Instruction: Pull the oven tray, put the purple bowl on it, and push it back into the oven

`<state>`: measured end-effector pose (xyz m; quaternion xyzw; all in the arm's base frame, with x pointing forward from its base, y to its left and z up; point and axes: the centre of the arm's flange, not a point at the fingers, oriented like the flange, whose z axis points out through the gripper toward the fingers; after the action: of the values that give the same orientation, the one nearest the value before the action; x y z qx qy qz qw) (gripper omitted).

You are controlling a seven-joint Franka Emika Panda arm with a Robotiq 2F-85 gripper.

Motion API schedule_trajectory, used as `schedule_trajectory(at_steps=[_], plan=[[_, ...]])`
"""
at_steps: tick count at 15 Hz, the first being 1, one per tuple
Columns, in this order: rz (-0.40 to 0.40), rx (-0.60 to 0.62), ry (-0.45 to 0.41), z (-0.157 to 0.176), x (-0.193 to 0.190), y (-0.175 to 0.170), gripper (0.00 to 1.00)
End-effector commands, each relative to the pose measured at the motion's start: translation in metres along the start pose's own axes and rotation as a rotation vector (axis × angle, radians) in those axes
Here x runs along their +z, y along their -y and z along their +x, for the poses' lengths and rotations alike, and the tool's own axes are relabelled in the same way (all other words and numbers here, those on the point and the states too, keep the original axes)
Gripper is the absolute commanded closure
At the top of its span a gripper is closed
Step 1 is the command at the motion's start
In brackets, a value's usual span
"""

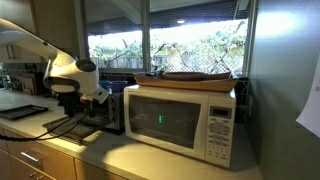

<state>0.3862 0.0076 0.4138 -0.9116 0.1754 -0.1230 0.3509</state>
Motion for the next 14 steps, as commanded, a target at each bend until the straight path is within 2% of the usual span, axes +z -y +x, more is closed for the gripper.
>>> schedule_trajectory(at_steps=[1, 6, 9, 14], plan=[[0.0, -0.003, -0.001, 0.0, 0.001, 0.0, 0.0], [-0.006, -0.008, -0.008, 0.001, -0.001, 0.002, 0.0], [0.033, 0.006, -0.018, 0.0, -0.002, -0.002, 0.0], [0.223, 0.081, -0.05, 0.004, 0.04, -0.013, 0.0]])
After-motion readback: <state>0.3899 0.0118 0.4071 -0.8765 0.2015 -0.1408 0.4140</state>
